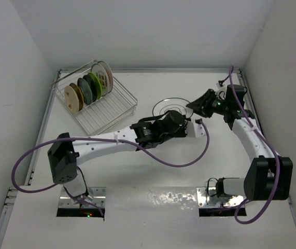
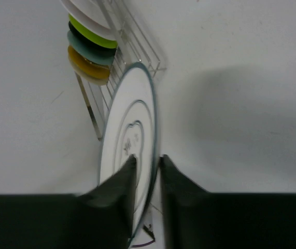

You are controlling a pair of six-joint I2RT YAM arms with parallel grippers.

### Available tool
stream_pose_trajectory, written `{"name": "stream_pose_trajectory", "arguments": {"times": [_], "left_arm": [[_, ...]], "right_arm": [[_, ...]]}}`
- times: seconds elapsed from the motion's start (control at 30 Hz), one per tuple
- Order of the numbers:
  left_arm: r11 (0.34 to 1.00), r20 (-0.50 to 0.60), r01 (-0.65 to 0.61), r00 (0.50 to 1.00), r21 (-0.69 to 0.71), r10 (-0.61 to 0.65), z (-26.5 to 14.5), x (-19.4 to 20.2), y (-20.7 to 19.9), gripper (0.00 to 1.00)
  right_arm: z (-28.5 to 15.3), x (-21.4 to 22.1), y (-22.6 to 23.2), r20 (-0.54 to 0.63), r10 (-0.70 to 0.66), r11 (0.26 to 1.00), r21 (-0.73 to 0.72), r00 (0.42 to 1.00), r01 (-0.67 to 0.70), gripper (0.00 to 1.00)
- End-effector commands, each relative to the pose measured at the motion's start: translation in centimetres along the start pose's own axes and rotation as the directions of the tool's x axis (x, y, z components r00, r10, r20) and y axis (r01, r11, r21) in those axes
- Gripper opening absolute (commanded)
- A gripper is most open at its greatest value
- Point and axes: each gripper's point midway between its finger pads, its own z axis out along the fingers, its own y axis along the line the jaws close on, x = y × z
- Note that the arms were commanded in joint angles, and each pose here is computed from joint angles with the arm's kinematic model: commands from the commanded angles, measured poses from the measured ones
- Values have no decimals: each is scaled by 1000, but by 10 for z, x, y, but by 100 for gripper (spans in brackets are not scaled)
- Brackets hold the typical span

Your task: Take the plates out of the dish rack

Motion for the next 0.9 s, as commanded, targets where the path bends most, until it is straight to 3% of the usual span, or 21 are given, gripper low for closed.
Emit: {"name": "stream_pose_trajectory", "arguments": {"times": [0.0,0.03,0.07,0.17,0.2,0.37,0.4,0.53,0.57,0.7,0.77,0.87], "left_arm": [[995,137,35,990,-95,-22,-10,-39,30,0],[993,139,40,990,-113,-25,-10,-40,33,0],[992,138,44,990,-121,-27,-9,-39,34,2],[981,126,72,991,-180,-49,-8,-35,42,31],[970,99,83,993,-230,-61,-8,-26,48,46],[937,85,131,990,-325,-109,-13,-12,57,63],[924,59,143,990,-356,-130,-15,-3,59,98],[860,81,294,954,-417,-287,-34,13,64,100],[806,156,404,914,-433,-374,-46,9,71,100],[598,210,594,782,-539,-587,-73,38,93,100],[451,228,690,657,-567,-718,-79,62,115,100],[297,245,780,491,-551,-836,-85,96,139,100]], "right_arm": [[3,-1,5,7,8,999,-50,1000,-7,14],[4,-1,4,7,16,999,-48,1000,-16,3],[5,0,2,7,24,999,-43,1000,-24,0],[7,-4,3,26,37,998,-53,999,-36,0],[9,-8,6,46,53,996,-78,998,-50,0],[16,-24,2,98,143,985,-114,985,-132,0],[15,-30,-3,123,157,984,-105,980,-144,0],[11,-73,-53,290,169,982,35,942,-186,0],[10,-81,-65,318,163,979,68,934,-194,0],[10,-114,-131,460,113,937,245,881,-249,0],[17,-124,-156,493,97,924,278,865,-262,0],[20,-138,-190,531,59,897,343,846,-278,0]]}}
